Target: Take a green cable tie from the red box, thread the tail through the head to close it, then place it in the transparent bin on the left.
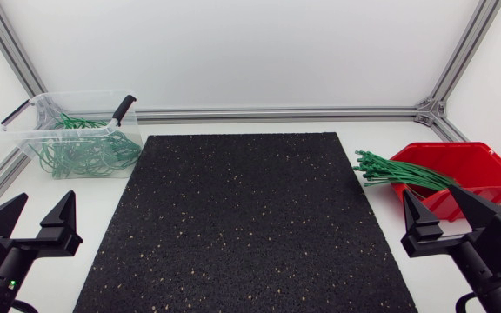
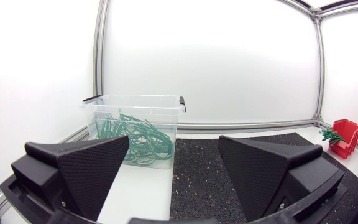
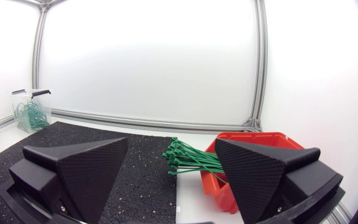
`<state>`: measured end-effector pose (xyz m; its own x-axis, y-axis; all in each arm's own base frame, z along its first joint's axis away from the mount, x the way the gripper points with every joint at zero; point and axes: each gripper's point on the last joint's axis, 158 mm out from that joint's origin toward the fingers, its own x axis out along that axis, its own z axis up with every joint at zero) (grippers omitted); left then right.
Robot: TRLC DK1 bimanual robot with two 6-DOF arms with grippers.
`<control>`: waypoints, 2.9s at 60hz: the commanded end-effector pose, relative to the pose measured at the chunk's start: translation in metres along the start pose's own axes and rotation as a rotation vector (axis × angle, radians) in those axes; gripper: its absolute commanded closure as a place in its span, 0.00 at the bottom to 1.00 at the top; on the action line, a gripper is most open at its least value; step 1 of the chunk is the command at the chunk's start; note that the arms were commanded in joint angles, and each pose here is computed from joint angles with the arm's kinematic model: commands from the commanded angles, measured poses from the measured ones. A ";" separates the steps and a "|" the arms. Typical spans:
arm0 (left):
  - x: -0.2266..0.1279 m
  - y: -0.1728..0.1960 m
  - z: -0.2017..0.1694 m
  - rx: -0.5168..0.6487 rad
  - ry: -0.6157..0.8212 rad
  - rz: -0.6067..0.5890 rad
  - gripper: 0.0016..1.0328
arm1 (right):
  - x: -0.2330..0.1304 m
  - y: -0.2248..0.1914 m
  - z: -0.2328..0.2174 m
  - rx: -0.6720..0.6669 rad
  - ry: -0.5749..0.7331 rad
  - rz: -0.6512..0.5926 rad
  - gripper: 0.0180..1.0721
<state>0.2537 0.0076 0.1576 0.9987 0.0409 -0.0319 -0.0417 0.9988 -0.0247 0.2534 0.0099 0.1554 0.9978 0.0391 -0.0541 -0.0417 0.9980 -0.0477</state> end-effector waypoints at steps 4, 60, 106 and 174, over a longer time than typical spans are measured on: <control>0.002 -0.001 -0.023 0.002 0.051 -0.006 0.03 | 0.001 0.002 -0.007 0.020 0.007 0.006 0.03; 0.002 -0.001 -0.023 0.004 0.051 -0.005 0.03 | -0.004 -0.013 0.080 0.020 -0.091 -0.047 0.04; 0.002 -0.001 -0.023 0.004 0.051 -0.005 0.03 | 0.085 -0.029 0.075 -0.020 0.470 0.275 0.04; 0.002 -0.002 -0.024 0.003 0.055 -0.011 0.03 | 0.087 -0.038 -0.108 -0.690 0.799 0.808 0.11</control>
<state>0.2537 0.0075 0.1576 0.9987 0.0405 -0.0319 -0.0413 0.9988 -0.0247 0.3428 -0.0321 0.0614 0.4147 0.3082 -0.8562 -0.8249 0.5246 -0.2107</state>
